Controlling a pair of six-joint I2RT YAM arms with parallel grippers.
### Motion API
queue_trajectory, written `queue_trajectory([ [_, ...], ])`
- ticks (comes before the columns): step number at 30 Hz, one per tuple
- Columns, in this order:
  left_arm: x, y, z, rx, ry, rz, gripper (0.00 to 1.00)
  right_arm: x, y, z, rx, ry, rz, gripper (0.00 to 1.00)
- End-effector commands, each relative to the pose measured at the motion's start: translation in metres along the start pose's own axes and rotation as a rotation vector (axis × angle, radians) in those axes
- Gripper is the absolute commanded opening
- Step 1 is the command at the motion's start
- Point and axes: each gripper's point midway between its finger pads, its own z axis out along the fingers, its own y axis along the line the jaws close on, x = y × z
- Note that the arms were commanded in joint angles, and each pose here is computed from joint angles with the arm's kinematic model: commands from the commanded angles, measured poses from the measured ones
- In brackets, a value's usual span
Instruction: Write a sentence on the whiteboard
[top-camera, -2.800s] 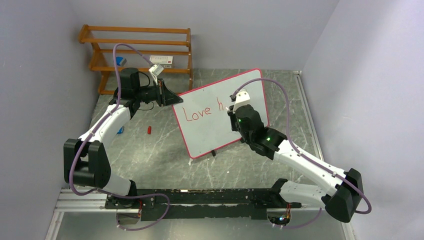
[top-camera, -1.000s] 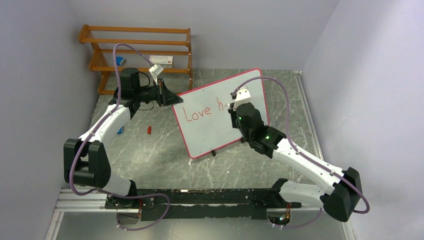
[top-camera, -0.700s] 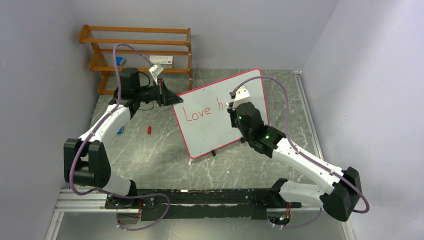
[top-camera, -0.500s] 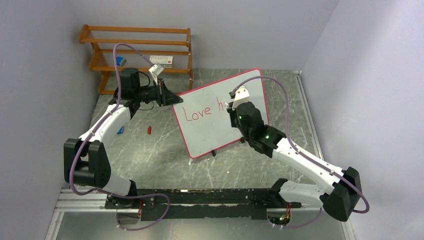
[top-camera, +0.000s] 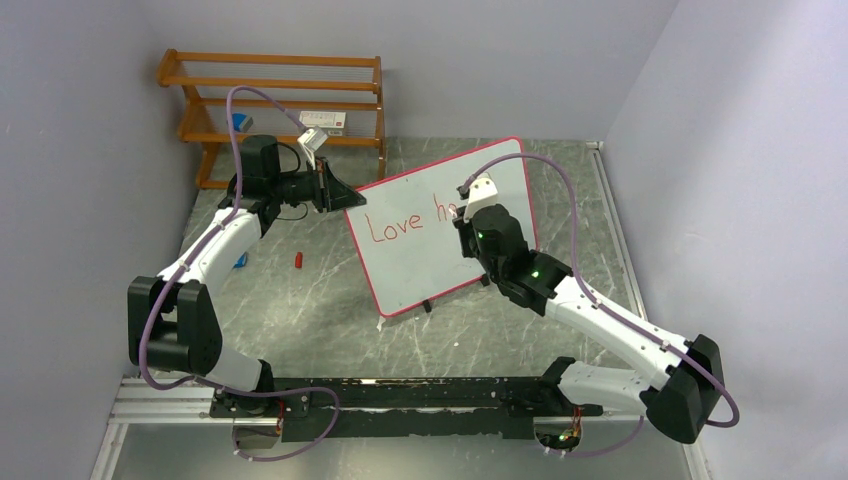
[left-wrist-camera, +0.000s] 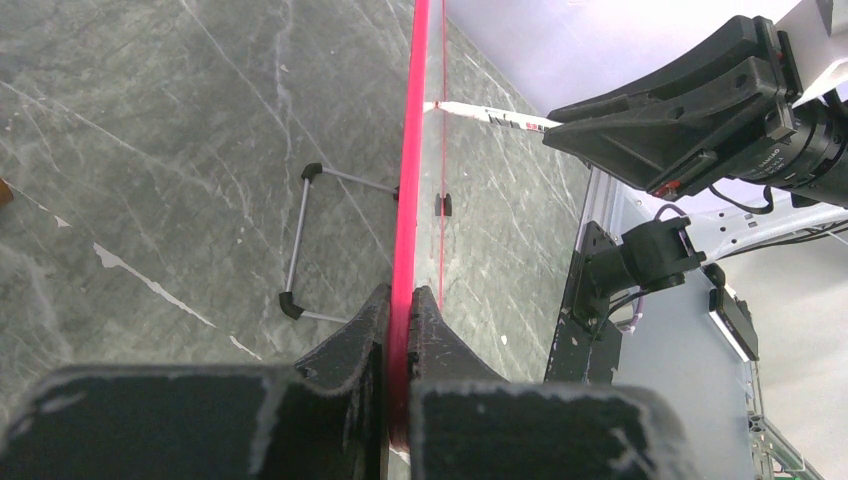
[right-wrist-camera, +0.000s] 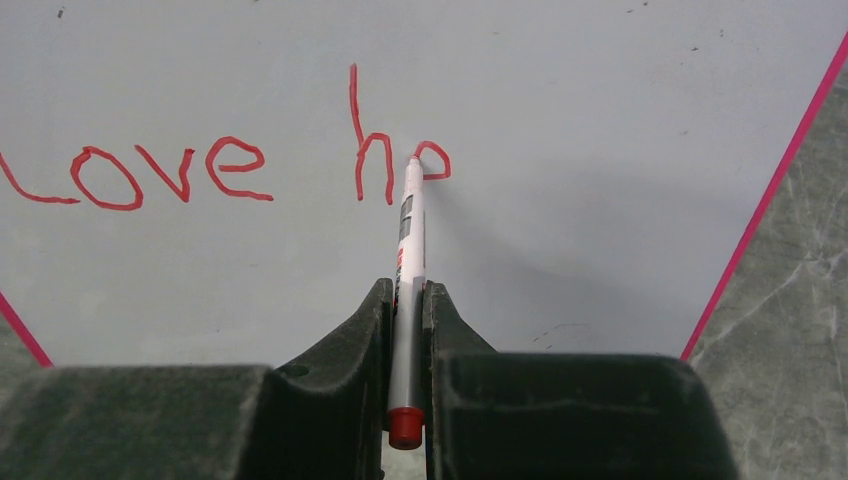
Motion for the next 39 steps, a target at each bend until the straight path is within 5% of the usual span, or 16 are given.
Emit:
queue_trajectory([
  [1, 0.034, 0.015, 0.009, -0.043, 0.086, -0.061, 0.05, 0.011, 0.002, -0.003, -0.025, 0.045, 0.003, 0.0],
  [39, 0.034, 0.015, 0.009, -0.042, 0.085, -0.063, 0.05, 0.013, -0.021, -0.008, 0.088, 0.011, 0.004, 0.0],
])
